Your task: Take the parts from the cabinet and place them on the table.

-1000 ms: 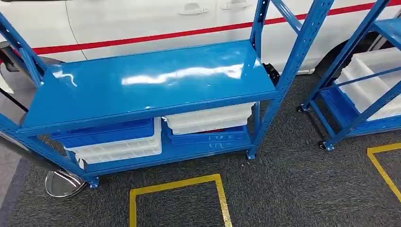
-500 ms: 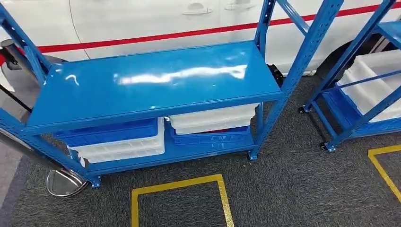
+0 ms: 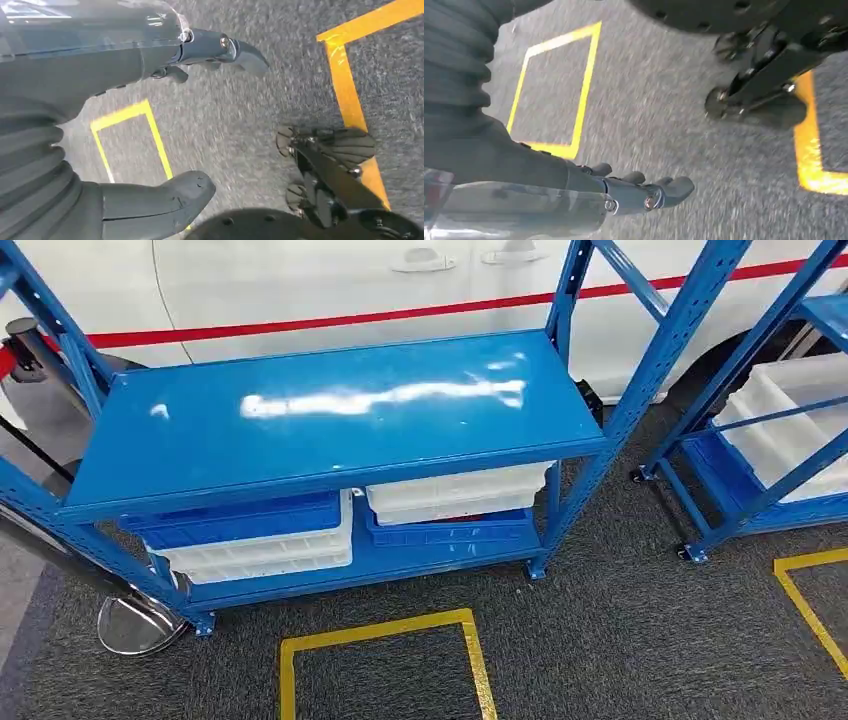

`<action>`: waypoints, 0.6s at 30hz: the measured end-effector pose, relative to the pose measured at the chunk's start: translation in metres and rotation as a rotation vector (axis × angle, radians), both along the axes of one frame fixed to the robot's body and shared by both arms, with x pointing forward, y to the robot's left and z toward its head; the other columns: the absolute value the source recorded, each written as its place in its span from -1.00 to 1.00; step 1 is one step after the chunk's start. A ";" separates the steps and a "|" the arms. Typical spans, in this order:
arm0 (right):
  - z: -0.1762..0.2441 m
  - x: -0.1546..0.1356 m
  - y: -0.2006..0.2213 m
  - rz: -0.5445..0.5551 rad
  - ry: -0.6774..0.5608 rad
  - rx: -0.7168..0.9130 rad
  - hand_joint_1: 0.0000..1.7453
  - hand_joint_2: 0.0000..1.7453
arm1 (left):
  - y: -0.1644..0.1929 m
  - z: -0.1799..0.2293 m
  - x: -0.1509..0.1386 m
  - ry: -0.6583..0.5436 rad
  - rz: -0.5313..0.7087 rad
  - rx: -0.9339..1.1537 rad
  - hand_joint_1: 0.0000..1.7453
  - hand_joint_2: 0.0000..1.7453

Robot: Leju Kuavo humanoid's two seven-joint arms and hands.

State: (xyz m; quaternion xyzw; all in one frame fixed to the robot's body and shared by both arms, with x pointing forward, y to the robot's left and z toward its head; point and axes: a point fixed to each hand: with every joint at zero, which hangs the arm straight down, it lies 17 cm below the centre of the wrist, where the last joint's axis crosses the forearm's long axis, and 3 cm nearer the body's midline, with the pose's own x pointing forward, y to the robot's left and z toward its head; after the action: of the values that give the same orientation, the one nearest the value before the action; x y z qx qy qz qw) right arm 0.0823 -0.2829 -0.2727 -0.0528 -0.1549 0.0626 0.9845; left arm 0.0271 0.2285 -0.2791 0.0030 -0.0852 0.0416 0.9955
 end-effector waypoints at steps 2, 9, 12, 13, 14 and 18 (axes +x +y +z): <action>-0.001 -0.001 -0.008 0.101 0.002 -0.065 -1.00 1.00 | 0.003 -0.001 0.001 0.025 0.118 0.026 -1.00 1.00; -0.003 -0.005 -0.019 0.149 0.018 -0.114 -1.00 -1.00 | -0.009 0.000 0.006 0.043 0.129 0.033 -1.00 -1.00; -0.003 -0.005 -0.021 0.085 0.023 -0.101 -1.00 -1.00 | -0.020 0.001 0.009 0.025 0.020 0.026 -1.00 -1.00; -0.003 -0.005 -0.021 0.067 0.025 -0.098 -1.00 -1.00 | -0.025 0.002 0.010 0.021 -0.009 0.021 -1.00 -1.00; -0.003 -0.005 -0.024 0.084 0.026 -0.112 -1.00 -1.00 | -0.023 0.001 0.008 0.031 0.004 0.031 -1.00 -1.00; -0.004 -0.008 -0.026 0.117 0.042 -0.136 -1.00 -1.00 | -0.032 0.002 0.009 0.047 0.008 0.033 -1.00 -1.00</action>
State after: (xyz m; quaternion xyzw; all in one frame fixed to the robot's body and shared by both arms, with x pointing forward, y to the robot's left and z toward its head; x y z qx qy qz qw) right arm 0.0739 -0.3085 -0.2772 -0.1090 -0.1323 0.1314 0.9764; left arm 0.0364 0.1964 -0.2771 0.0206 -0.0625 0.0441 0.9969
